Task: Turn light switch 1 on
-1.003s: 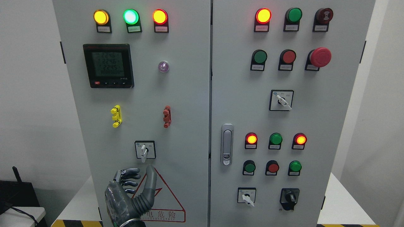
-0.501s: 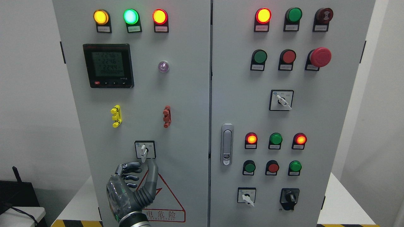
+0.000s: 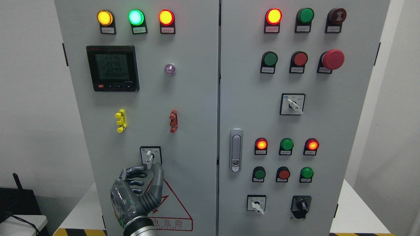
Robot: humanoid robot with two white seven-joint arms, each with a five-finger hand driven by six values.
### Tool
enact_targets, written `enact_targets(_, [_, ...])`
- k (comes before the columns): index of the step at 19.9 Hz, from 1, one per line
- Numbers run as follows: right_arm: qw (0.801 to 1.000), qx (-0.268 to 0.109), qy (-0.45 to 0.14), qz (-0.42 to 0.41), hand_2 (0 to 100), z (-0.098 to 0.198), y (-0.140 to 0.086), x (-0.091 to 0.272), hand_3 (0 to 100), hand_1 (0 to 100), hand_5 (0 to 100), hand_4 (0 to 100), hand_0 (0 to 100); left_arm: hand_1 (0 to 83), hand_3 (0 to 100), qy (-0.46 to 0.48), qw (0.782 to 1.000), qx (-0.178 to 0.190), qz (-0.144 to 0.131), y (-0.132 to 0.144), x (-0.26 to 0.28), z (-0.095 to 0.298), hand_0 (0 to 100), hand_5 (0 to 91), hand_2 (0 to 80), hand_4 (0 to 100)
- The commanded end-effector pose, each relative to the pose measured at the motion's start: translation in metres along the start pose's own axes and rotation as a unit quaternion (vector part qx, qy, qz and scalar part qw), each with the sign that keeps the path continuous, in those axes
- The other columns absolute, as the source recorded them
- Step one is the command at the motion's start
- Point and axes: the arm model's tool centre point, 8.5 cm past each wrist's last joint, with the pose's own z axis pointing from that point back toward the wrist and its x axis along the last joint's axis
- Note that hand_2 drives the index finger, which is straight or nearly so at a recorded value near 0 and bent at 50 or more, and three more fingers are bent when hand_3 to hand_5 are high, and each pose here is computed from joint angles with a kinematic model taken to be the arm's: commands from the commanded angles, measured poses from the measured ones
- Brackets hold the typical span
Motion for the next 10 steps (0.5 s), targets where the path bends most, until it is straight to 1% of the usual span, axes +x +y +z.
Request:
enact_targets(1, [1.0,0.001,-0.001,-0.008,0,0.0,0.0002,0.0,0,39,0,0,12,59.0,63,0.008,1.0,0.0,0.008,-0.0015,0.0009,-0.0061,16,65.9,49.4,70])
enact_targets(3, [1.0,0.0,-0.002,-0.008,0,0.0,0.0,0.0005,0,39,0,0,12,59.2,63,0.01,1.0,0.001,0.008,-0.002,0.0013,-0.007,16,66.0,49.6,70])
enact_targets(6, [1.0,0.0,-0.001,-0.008,0,0.0,0.0,0.0,0,39,0,0,12,59.2,63,0.013,1.0,-0.001,0.018,-0.0043,0.0057,-0.0095,16,66.0,49.7,70])
enact_targets(10, [1.0,0.0,-0.001,-0.009,0,0.0,0.0,0.0,0,39,0,0,12,58.6,63,0.012,1.0,0.001,0.02,-0.0042,0.0076,-0.0109,17,66.1,50.0,70])
